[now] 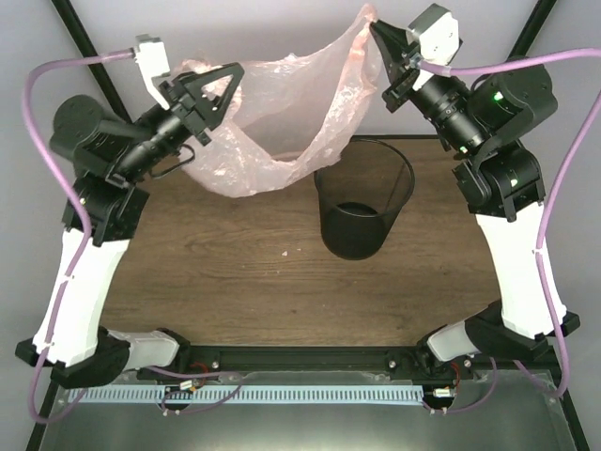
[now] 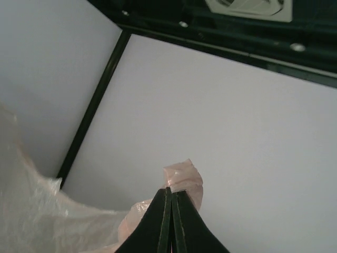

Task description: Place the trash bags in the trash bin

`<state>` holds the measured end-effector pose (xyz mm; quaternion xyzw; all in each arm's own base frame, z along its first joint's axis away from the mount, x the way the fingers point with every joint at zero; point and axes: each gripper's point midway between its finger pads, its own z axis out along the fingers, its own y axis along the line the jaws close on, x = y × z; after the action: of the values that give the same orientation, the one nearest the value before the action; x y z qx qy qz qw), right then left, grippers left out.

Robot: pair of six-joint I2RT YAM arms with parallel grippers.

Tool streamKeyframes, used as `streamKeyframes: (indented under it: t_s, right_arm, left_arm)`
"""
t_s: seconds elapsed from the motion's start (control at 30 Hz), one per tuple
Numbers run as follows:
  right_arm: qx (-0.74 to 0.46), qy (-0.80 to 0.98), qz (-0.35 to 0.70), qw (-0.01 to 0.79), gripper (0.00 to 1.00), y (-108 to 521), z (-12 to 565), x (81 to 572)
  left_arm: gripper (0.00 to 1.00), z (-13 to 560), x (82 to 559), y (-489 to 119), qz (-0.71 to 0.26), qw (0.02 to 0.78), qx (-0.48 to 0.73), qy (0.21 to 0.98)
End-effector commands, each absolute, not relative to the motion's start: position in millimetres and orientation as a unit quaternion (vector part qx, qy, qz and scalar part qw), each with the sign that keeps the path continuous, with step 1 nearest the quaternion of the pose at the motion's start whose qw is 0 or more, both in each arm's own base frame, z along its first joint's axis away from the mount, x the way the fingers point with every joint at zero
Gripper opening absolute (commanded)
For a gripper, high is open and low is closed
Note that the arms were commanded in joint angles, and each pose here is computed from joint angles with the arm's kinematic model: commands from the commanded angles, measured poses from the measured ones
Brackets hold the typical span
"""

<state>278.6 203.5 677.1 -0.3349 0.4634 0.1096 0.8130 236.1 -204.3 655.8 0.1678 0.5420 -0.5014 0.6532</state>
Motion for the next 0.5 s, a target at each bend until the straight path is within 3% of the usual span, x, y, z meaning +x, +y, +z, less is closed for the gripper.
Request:
streamKeyframes:
  t_s: [0.0,0.47]
  right_arm:
    - [-0.297,0.426,0.057,0.853,0.01,177,712,263]
    - [-0.238,0.336,-0.047,0.910,0.01,121,773,201]
  left_arm:
    - [0.04,664,237,-222,-0.548,0.632,0.186,0.515]
    - [0.04,630,260,-277,-0.553,0.596,0.215,0.541]
